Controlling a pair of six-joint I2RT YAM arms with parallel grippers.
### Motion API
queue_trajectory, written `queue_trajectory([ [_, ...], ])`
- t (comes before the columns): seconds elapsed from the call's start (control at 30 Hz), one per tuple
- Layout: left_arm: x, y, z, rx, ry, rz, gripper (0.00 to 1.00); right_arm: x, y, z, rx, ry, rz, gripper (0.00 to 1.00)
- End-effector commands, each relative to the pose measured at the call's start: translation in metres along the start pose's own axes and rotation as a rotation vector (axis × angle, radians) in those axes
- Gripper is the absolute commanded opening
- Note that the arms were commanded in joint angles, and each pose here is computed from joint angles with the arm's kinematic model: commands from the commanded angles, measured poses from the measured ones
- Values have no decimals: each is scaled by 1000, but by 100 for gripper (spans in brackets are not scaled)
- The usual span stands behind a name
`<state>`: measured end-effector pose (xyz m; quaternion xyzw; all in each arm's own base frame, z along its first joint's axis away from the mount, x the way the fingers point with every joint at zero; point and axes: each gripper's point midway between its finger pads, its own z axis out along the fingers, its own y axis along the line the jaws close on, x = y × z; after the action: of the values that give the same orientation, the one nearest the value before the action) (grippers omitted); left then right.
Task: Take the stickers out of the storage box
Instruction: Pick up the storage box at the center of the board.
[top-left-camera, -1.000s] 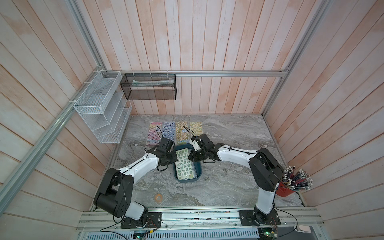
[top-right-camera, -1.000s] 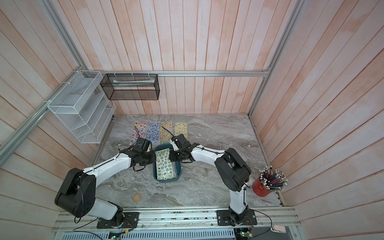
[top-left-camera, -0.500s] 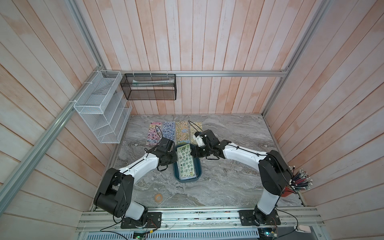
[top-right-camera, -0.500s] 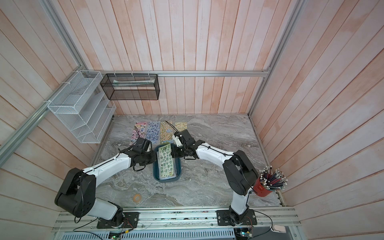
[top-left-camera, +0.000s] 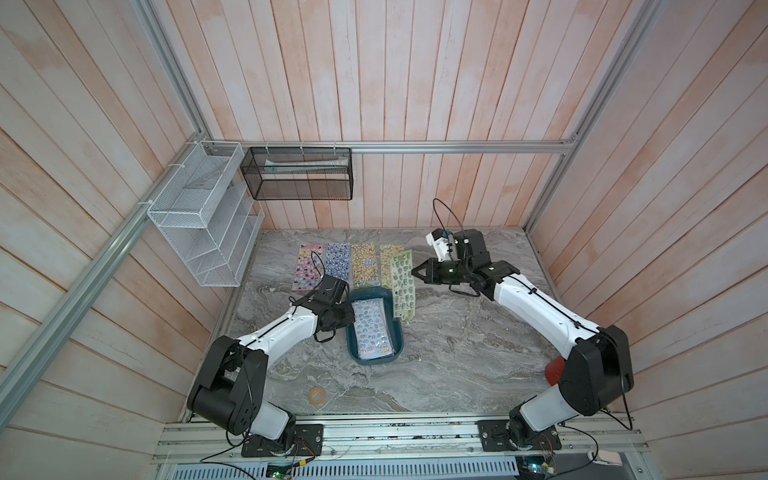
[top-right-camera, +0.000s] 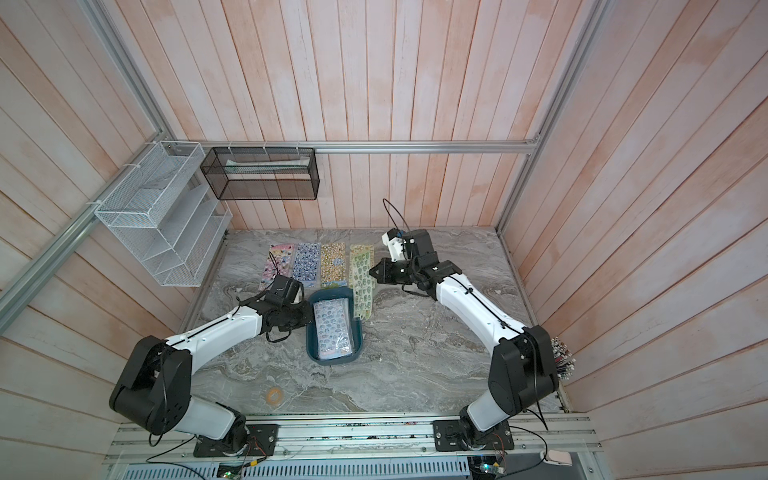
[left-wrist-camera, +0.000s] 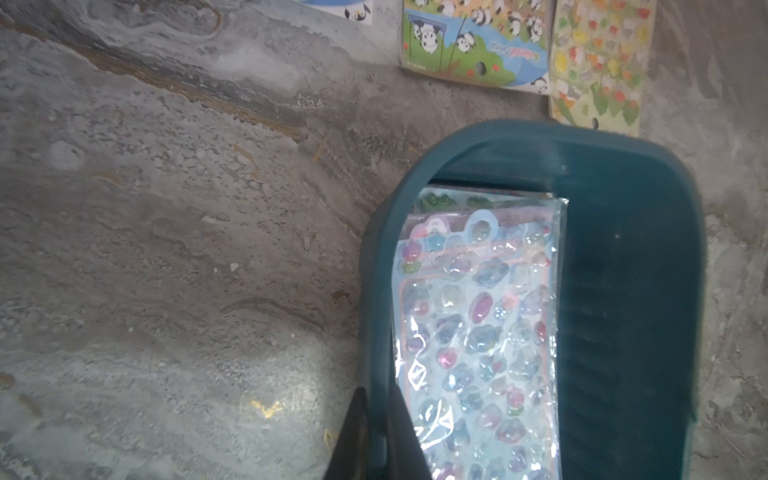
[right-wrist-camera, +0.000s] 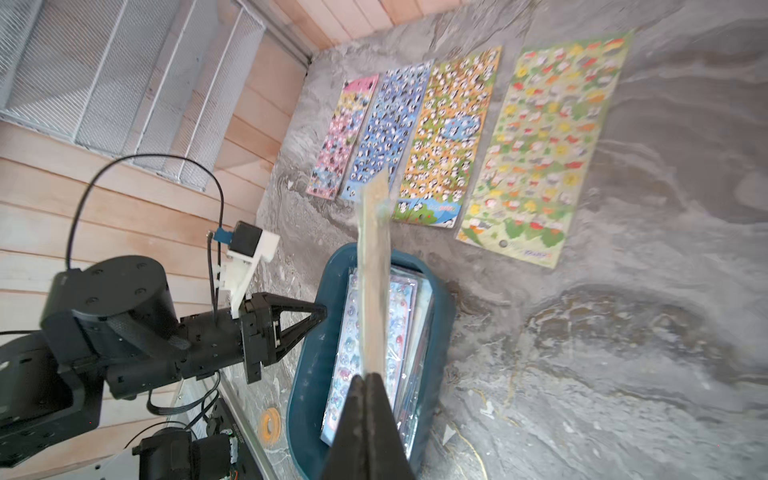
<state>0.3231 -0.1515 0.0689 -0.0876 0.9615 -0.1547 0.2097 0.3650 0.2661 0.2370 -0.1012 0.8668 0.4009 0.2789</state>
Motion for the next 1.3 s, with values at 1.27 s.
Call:
queue_trajectory([
  [1.27, -9, 8, -3, -34, -51, 7, 6, -99, -283, 106, 133, 90, 203, 0],
])
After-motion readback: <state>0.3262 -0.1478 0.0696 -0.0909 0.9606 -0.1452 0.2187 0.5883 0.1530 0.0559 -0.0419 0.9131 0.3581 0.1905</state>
